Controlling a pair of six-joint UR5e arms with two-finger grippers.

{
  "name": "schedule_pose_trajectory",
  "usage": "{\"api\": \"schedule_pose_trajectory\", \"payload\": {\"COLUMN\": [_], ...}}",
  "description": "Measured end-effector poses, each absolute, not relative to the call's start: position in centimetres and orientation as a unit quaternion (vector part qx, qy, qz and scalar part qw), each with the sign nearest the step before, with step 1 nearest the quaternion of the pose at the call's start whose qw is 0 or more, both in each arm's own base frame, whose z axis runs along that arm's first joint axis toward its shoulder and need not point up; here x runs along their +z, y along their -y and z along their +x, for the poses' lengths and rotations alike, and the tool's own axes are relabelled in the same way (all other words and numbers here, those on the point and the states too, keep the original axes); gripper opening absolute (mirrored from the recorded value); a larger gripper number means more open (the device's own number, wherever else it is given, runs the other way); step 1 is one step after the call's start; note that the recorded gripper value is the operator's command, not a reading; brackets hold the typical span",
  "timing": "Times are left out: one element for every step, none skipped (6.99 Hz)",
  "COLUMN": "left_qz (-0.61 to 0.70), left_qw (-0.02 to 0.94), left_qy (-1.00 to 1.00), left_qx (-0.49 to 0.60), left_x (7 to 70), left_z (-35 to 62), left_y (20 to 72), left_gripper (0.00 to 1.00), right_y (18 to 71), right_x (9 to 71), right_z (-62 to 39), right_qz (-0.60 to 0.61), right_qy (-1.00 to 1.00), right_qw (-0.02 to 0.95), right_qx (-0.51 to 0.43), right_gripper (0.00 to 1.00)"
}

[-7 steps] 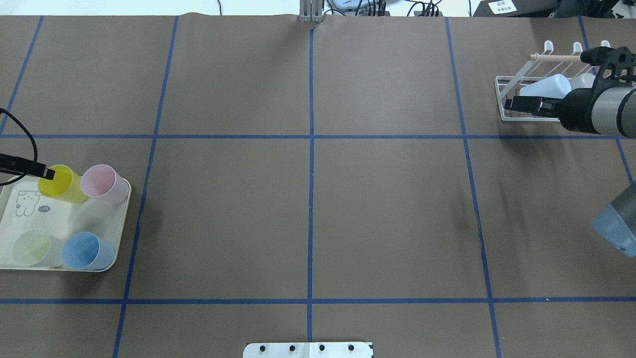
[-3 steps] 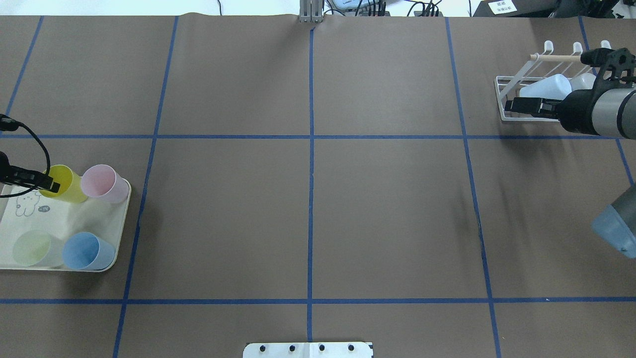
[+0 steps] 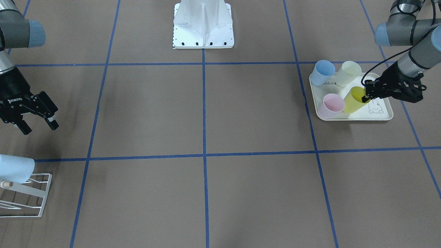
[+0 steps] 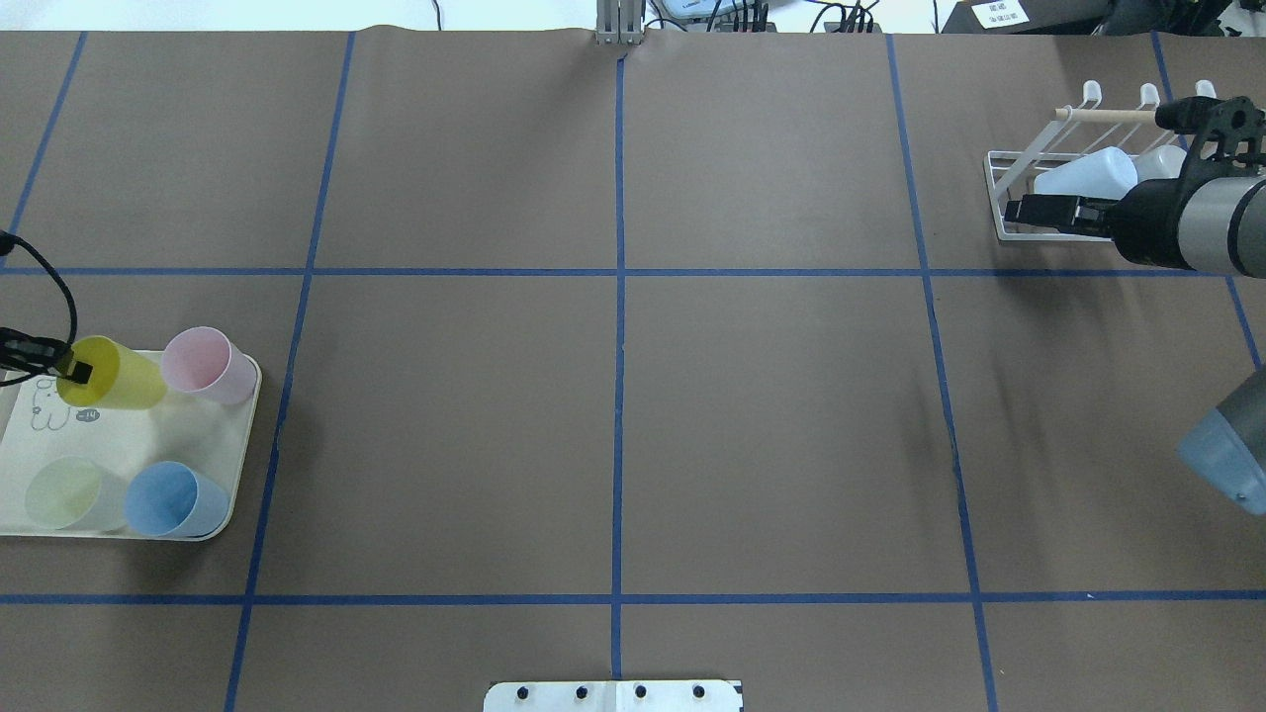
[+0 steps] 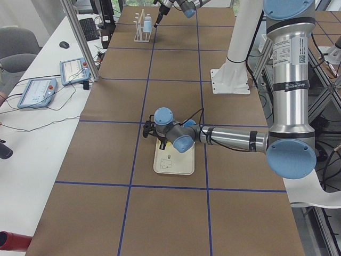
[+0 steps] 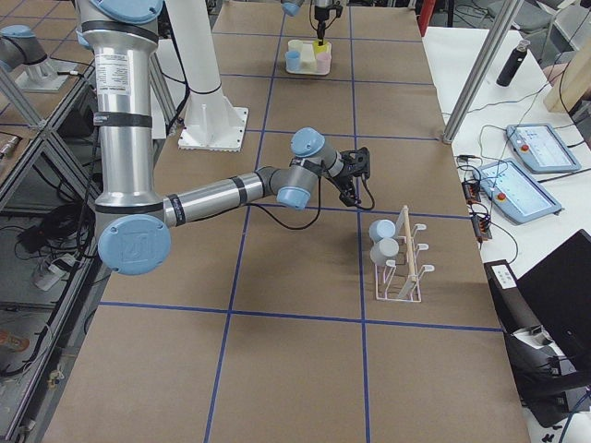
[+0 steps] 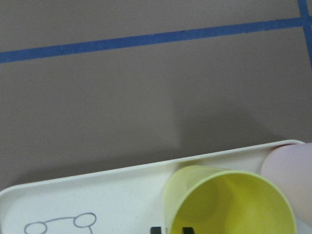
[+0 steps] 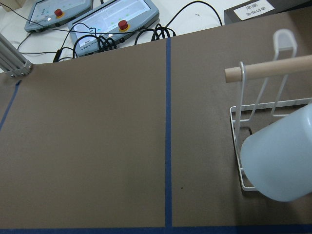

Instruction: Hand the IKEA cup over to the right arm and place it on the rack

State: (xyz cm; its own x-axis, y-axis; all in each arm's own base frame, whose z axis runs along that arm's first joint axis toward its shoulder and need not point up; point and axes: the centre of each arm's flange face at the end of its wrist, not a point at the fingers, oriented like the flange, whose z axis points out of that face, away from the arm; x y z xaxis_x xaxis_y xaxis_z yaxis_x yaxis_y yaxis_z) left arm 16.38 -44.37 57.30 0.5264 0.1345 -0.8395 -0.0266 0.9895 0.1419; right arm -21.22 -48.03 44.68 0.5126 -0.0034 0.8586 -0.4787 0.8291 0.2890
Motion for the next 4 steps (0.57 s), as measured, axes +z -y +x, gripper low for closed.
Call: {"api": "schedule_pose_trajectory", "payload": {"left_qz": [0.059,0.064,0.06,0.045], "left_qw": [0.856,0.841,0.829,0.81], "left_qy": [-0.514,-0.537,-0.555,-0.578], "left_qx": [0.02,-0.007,-0.04,-0.085], "left_x": [56.1,54.4,51.7,46.9], "left_z": [12.1,8.8,7.8,8.4], "left_y": [45.3,46.1,47.4,49.3], "left_gripper": [0.0,0.0,0.0,0.0], "right_y": [48.0,48.0,47.8,47.3], "right_x": [44.5,44.2,43.4,42.1], "right_z": [-21.3,-21.4,-21.9,-23.0], "right_qz": [0.256,0.257,0.255,0.247], "right_qy": [0.474,0.476,0.483,0.499], "right_qw": [0.831,0.829,0.825,0.817], "right_qx": [0.142,0.141,0.143,0.151], "right_gripper": [0.99,0.99,0.99,0.99]}}
